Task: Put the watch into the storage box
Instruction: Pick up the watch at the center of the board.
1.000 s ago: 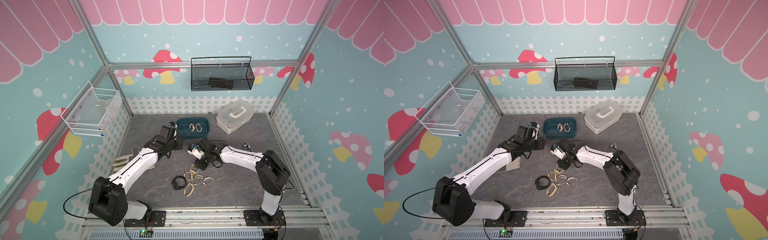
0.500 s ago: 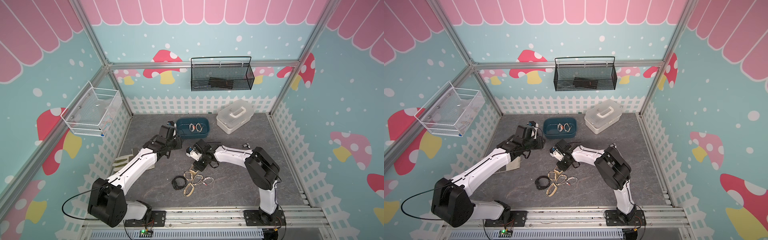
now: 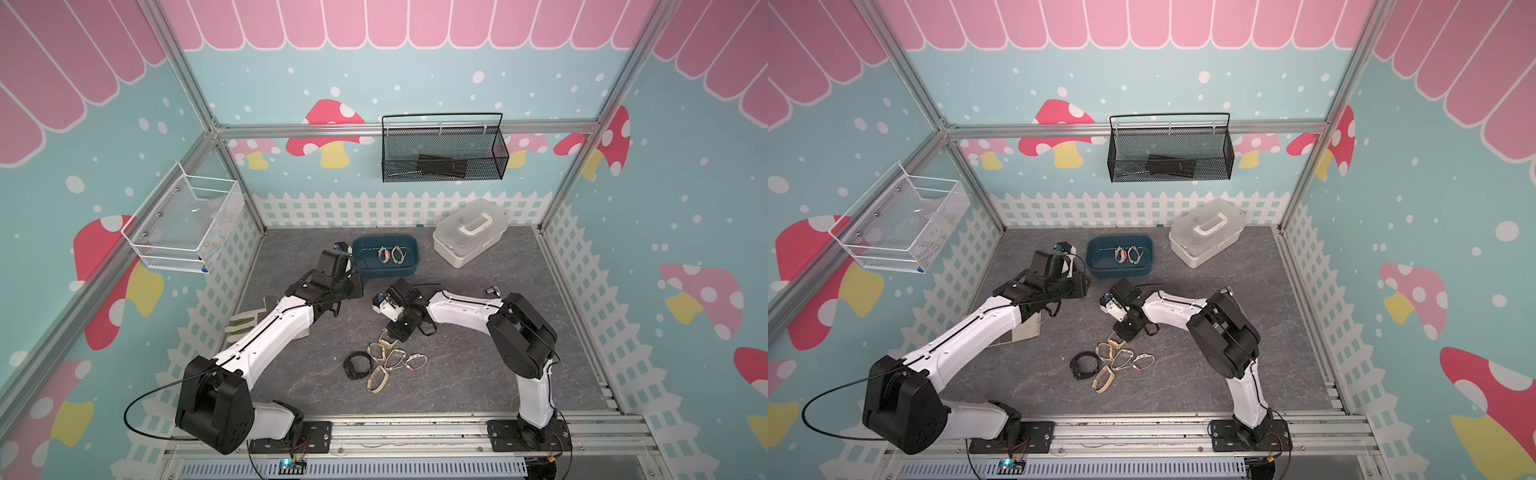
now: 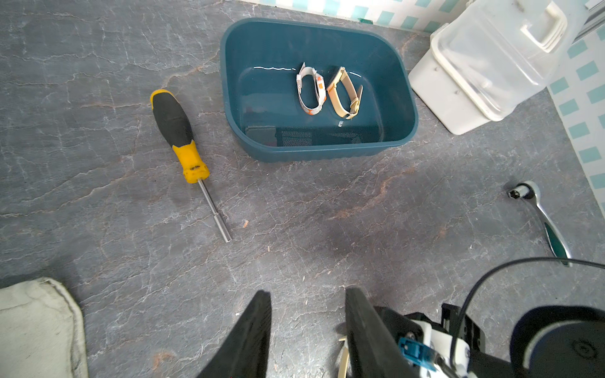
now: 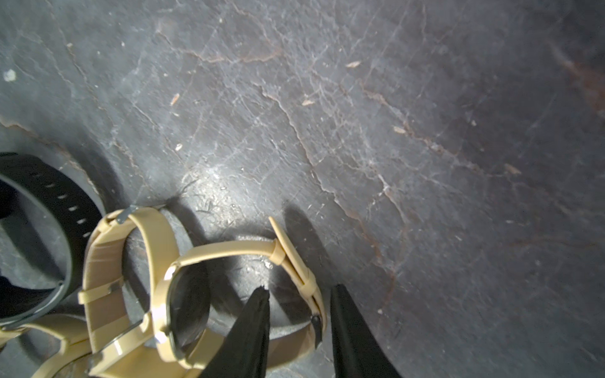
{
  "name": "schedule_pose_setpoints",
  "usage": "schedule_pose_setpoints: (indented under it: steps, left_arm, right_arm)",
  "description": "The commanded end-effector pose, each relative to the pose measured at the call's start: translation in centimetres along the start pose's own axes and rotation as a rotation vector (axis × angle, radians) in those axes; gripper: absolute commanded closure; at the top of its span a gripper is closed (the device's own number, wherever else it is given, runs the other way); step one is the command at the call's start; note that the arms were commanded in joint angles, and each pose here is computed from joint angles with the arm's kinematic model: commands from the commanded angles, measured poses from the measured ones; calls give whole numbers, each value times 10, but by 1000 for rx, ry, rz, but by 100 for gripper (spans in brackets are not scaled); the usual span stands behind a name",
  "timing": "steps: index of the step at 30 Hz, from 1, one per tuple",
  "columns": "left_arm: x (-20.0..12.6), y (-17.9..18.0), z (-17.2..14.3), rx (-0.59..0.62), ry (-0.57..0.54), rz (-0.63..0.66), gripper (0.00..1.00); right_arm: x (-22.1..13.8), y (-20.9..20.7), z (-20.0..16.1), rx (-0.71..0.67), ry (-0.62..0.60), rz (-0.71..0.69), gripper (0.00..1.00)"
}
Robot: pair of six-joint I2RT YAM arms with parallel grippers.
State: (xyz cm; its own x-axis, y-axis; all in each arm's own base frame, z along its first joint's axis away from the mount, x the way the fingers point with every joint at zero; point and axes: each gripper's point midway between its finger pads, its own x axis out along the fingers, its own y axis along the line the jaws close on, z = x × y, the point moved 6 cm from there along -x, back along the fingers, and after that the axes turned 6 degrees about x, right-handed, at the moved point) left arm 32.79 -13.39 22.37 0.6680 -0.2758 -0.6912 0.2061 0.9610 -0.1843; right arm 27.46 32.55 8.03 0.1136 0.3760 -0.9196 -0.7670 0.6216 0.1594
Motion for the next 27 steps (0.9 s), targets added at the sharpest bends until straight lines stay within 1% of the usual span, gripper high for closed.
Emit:
schedule_pose_setpoints:
  steps: [1, 5, 10, 16, 24, 25, 27]
  left_arm:
    - [-5, 1, 4, 13, -27, -6, 59]
    - [-5, 0, 4, 13, -24, -7, 59]
    - [-7, 2, 3, 11, -30, 1, 58]
    - [-8, 2, 4, 14, -35, 4, 58]
    - [-14, 2, 6, 18, -57, 4, 58]
    - [-15, 2, 6, 19, -61, 3, 58]
    - [-17, 2, 6, 18, -72, 5, 58]
  right_arm:
    - [5, 1, -1, -1, 23, -4, 67]
    - [6, 1, -1, 2, 26, -5, 75]
    - [0, 2, -1, 11, 5, -3, 89]
    - [-9, 2, 1, 6, -18, -19, 100]
    - [-24, -1, 8, 10, -90, -29, 100]
    - [-36, -1, 14, 12, -132, -26, 100]
    - [-45, -4, 17, 21, -168, -18, 100]
